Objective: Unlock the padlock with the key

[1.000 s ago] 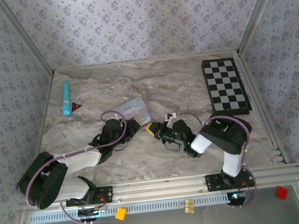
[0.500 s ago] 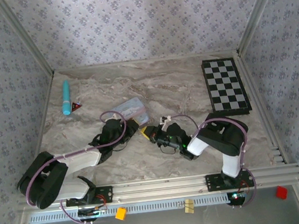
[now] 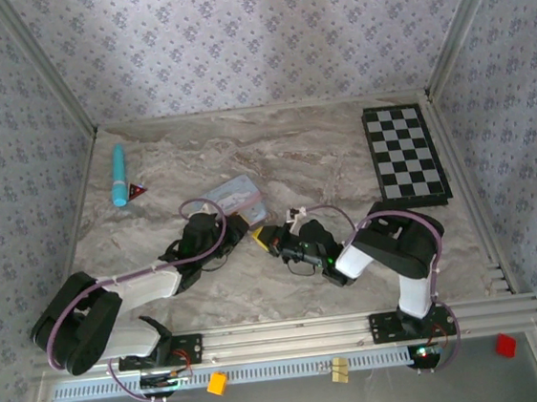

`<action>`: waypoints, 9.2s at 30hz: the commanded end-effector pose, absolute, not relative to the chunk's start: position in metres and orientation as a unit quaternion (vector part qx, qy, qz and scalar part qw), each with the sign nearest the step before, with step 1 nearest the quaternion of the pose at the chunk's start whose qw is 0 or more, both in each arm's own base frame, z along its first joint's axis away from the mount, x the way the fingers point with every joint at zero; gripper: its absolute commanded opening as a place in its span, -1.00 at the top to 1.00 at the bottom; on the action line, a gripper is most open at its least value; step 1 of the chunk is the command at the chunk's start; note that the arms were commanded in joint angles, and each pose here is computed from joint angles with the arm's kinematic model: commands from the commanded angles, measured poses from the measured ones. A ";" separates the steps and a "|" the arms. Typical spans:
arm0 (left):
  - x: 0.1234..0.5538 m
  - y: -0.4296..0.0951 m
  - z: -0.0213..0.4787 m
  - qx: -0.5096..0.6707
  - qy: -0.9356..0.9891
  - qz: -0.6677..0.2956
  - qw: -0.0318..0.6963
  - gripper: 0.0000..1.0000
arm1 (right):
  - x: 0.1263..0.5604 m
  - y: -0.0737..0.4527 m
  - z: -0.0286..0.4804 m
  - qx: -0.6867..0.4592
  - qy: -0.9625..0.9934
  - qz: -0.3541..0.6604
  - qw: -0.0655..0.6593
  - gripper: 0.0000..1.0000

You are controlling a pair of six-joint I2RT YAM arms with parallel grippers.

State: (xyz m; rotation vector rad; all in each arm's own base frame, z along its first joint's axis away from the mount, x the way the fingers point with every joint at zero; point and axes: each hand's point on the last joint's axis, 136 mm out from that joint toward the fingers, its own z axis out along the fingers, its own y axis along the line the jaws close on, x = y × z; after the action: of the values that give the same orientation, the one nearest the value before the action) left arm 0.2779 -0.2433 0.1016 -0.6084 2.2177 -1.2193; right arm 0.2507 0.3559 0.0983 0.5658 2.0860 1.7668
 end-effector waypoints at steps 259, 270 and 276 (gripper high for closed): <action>0.290 -0.200 0.069 -0.149 0.926 -0.251 0.239 -0.39 | 0.299 0.319 0.046 0.083 0.806 0.515 0.279 1.00; 0.290 -0.199 0.069 -0.152 0.926 -0.250 0.239 -0.39 | 0.304 0.297 0.044 0.117 0.812 0.491 0.294 1.00; 0.290 -0.201 0.068 -0.151 0.926 -0.253 0.236 -0.39 | 0.308 0.296 0.049 0.125 0.805 0.496 0.300 1.00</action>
State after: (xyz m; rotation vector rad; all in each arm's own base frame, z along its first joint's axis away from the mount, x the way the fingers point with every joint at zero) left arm 0.2979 -0.2063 0.0779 -0.4004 2.5030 -0.7282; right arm 0.3008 0.3082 0.0501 0.2612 2.1494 1.3644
